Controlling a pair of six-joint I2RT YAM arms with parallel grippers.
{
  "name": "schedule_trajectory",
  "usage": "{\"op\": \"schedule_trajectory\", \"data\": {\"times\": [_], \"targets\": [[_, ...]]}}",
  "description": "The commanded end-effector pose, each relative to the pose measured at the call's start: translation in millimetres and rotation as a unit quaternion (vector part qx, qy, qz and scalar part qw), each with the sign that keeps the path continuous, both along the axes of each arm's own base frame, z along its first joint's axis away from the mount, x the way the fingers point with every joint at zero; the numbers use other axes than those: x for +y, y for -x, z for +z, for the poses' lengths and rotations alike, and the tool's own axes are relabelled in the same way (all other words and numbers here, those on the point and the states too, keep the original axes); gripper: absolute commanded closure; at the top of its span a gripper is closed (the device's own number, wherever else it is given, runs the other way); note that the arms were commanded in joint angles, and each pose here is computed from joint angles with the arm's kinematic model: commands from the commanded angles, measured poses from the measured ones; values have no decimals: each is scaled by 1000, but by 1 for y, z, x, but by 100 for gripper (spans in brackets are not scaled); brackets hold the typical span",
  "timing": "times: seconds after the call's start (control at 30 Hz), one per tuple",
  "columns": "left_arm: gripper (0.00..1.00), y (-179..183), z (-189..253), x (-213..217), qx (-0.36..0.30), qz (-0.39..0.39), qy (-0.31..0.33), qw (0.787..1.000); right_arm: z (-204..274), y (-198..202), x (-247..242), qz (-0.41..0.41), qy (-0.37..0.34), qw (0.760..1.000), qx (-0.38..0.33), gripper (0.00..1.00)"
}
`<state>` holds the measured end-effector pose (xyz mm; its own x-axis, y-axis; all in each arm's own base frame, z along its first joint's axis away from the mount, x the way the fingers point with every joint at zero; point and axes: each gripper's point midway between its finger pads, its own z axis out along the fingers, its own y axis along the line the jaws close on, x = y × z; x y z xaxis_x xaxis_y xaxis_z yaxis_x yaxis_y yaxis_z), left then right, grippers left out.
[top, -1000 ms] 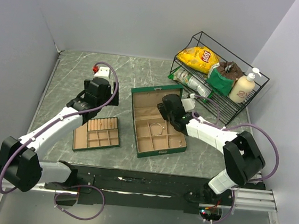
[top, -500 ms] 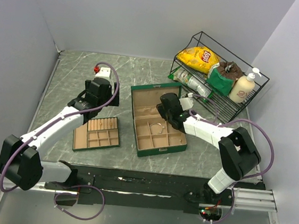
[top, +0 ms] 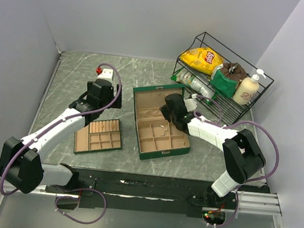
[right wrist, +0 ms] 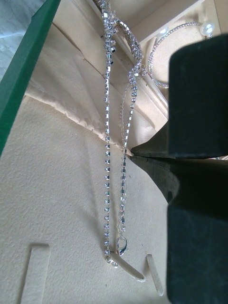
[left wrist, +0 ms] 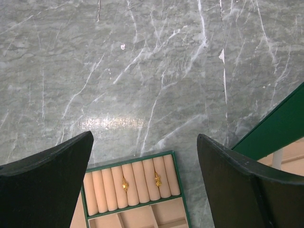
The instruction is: Organize the mixed jewelry
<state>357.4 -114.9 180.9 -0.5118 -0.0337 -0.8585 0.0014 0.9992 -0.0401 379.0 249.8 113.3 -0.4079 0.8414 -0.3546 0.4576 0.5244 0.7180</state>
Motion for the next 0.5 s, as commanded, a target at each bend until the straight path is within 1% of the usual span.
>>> {"op": "schedule_trajectory", "data": {"times": [0.0, 0.03, 0.1, 0.13, 0.17, 0.2, 0.27, 0.3, 0.37, 0.4, 0.47], "targets": [[4, -1, 23, -6, -38, -20, 13, 999, 16, -10, -8, -13, -9, 999, -28, 100], [4, 0, 30, -6, -51, -24, 19, 998, 14, -8, -9, -10, -8, 1000, -25, 100], [4, 6, 33, -9, -57, -42, 22, 997, 23, -8, -3, 5, -22, 999, -40, 100], [4, 10, 48, -11, -81, -51, 35, 995, 22, -6, -4, 8, -22, 999, -38, 100], [4, 13, 54, -13, -92, -62, 42, 993, 25, -5, -3, 13, -25, 999, -41, 100], [4, 21, 54, -23, -95, -98, 54, 989, 25, -3, -2, 18, -25, 999, -40, 100], [4, 33, 77, -31, -131, -134, 79, 979, 27, 0, -1, 24, -29, 998, -43, 100], [4, 41, 78, -42, -133, -169, 93, 972, 26, 1, -1, 26, -30, 998, -42, 100], [4, 53, 94, -52, -152, -207, 114, 960, 26, 4, 0, 34, -34, 998, -41, 100], [4, 63, 96, -63, -150, -245, 129, 949, 26, 5, 0, 35, -37, 998, -41, 100], [4, 73, 106, -74, -162, -280, 147, 935, 27, 9, 0, 37, -43, 997, -43, 100]]}}
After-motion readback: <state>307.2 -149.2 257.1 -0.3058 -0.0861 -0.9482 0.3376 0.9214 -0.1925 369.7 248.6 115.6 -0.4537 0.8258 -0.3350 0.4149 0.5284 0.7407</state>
